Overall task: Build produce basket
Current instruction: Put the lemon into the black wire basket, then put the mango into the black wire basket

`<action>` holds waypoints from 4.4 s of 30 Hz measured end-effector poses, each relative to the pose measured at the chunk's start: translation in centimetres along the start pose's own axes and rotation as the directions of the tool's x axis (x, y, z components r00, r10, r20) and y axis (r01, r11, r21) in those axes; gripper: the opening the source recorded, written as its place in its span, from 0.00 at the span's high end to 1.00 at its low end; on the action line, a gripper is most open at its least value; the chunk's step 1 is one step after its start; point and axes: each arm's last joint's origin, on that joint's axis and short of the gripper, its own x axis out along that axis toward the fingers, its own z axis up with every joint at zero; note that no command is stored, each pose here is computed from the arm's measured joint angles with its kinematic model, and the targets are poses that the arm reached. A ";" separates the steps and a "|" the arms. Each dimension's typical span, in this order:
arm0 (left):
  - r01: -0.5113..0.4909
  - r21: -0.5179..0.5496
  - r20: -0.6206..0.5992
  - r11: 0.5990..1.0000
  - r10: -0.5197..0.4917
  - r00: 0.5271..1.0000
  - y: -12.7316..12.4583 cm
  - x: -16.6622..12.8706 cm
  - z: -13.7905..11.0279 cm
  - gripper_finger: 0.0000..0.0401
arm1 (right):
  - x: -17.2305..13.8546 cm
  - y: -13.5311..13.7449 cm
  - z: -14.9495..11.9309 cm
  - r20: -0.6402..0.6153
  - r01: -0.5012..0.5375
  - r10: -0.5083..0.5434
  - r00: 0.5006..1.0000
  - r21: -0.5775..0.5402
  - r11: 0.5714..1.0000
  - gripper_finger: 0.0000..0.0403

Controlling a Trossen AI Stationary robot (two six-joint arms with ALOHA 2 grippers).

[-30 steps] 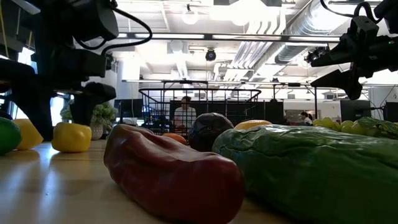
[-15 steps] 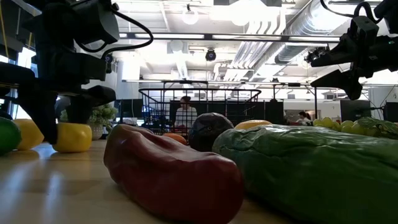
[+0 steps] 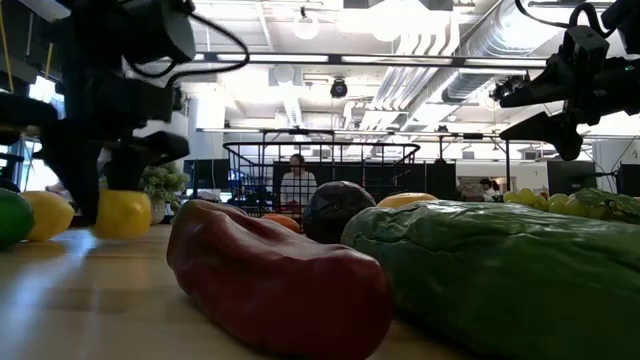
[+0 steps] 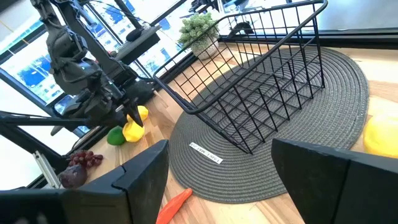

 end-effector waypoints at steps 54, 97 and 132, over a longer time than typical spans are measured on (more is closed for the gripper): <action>-0.403 -0.677 0.248 0.615 0.707 0.663 17.8 -16.8 3.4 0.72 | 0.0 0.0 0.0 0.000 0.000 0.000 1.000 0.000 1.000 0.35; -0.307 -0.716 0.033 0.627 0.469 0.882 20.7 -6.6 4.0 0.71 | 0.0 0.0 0.0 0.000 0.000 0.000 1.000 0.000 1.000 0.35; -0.386 -0.730 -0.063 0.564 0.506 0.860 22.2 -11.7 6.3 0.44 | 0.0 0.0 0.0 0.000 0.000 0.000 1.000 0.000 1.000 0.35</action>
